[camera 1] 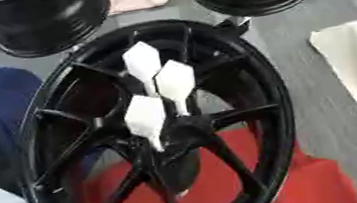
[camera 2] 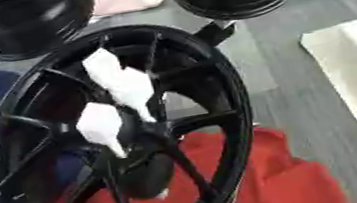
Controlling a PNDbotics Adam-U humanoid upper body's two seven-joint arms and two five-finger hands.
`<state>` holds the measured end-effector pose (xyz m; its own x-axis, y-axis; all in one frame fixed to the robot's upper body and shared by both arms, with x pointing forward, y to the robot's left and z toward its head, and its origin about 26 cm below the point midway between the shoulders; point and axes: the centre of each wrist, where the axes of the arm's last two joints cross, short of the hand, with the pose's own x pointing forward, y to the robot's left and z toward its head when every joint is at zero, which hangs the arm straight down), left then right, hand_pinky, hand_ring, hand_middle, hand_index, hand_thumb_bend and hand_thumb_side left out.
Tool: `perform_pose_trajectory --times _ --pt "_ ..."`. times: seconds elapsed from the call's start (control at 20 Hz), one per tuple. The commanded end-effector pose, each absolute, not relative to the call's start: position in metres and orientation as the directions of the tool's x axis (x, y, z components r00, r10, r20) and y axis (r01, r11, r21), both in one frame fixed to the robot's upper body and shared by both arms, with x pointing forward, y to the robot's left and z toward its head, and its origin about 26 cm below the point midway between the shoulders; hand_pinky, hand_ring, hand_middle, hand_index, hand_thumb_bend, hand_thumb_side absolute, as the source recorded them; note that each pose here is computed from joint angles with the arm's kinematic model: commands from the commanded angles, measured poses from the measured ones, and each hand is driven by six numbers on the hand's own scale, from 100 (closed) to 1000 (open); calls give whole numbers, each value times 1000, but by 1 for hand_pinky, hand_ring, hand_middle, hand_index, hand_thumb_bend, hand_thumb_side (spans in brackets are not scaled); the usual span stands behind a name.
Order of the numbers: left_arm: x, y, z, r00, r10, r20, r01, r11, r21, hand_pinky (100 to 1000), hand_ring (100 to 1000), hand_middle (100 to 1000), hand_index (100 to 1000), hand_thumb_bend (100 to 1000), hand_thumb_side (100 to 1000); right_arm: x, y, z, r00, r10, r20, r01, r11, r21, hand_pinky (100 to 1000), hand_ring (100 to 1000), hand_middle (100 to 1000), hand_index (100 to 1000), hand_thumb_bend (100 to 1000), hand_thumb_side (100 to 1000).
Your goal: Pull the pin out of the wheel hub.
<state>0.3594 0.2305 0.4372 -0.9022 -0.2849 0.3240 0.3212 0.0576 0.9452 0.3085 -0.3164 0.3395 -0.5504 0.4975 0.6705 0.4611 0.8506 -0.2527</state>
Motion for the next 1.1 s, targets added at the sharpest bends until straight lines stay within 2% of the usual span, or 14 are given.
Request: perform_pose_trajectory --times 0.05,0.4,0.5,0.6,0.85,1.1 --pt "353 238 447 -905 -307 294 290 58 955 856 787 733 803 282 617 302 -319 352 -564 530 633 486 833 -265 760 749 676 702 100 524" --pt "354 239 443 -900 -315 303 301 55 952 854 786 732 806 286 612 302 -318 351 -562 530 635 478 835 -273 759 748 676 701 100 526" --pt "354 240 440 -896 -327 302 304 47 952 850 787 737 826 314 604 302 -318 351 -561 530 636 478 834 -274 759 748 676 701 100 528" --pt "351 239 434 -889 -359 285 302 11 953 846 789 740 853 345 596 303 -318 351 -559 532 636 480 833 -275 759 748 676 701 100 529" --pt "339 231 423 -867 -440 237 295 -68 953 829 786 743 857 394 546 304 -318 350 -555 531 640 476 834 -280 759 749 676 701 100 532" --pt "336 222 410 -826 -509 242 339 -105 935 823 779 754 854 423 547 305 -318 349 -553 530 643 473 835 -282 759 748 676 701 100 535"
